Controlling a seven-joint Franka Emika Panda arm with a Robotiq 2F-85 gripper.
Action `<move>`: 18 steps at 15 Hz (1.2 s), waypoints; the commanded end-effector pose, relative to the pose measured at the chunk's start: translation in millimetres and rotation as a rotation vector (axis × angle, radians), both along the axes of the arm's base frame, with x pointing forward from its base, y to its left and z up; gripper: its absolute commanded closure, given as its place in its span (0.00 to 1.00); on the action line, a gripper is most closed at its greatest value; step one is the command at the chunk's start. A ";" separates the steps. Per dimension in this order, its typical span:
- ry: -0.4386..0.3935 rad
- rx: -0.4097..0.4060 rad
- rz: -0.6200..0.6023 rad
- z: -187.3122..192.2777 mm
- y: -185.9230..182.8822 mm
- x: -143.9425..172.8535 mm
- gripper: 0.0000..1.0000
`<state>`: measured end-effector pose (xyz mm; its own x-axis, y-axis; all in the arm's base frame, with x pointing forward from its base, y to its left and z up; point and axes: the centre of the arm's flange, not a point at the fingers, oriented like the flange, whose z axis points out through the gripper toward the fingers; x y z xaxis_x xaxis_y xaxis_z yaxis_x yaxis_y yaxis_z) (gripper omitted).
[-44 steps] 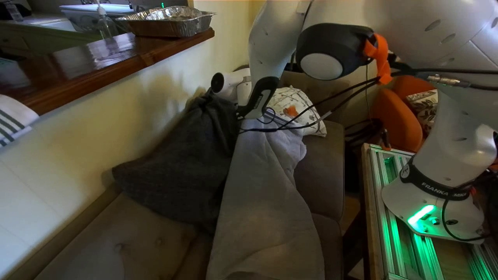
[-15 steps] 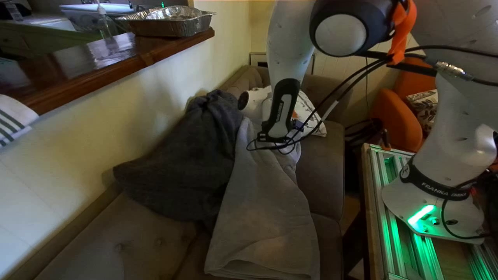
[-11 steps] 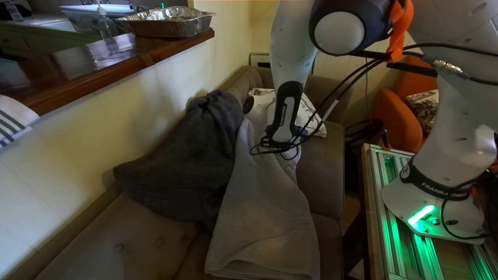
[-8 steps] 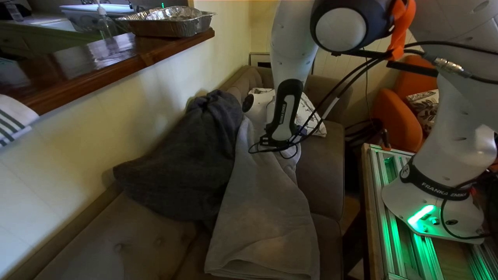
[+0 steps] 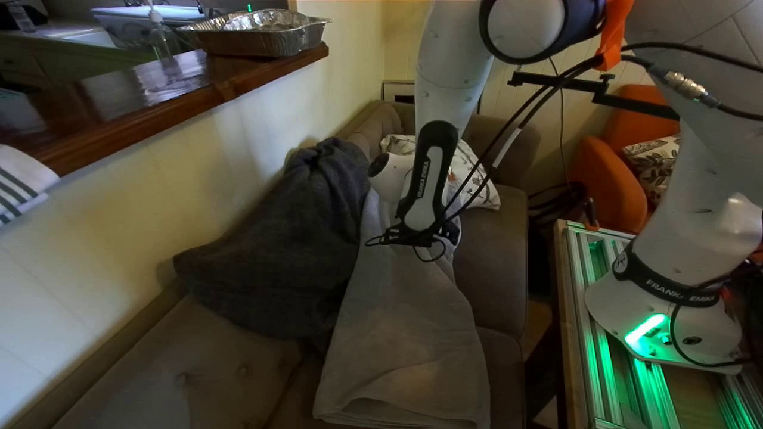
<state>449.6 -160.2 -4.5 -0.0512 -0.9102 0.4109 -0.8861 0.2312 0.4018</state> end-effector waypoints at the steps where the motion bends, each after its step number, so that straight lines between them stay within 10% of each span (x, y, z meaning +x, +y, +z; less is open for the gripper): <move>1: -0.046 0.177 -0.049 -8.7 13.3 -19.5 0.00; 4: -0.080 0.302 -0.070 -27.3 22.2 -39.5 0.00; 5: -0.045 0.204 -0.059 -22.7 20.5 -20.4 0.00; 11: -0.047 0.203 -0.051 -23.2 19.5 -20.9 0.00; 18: -0.308 0.403 -0.025 -67.4 -13.5 -61.9 0.00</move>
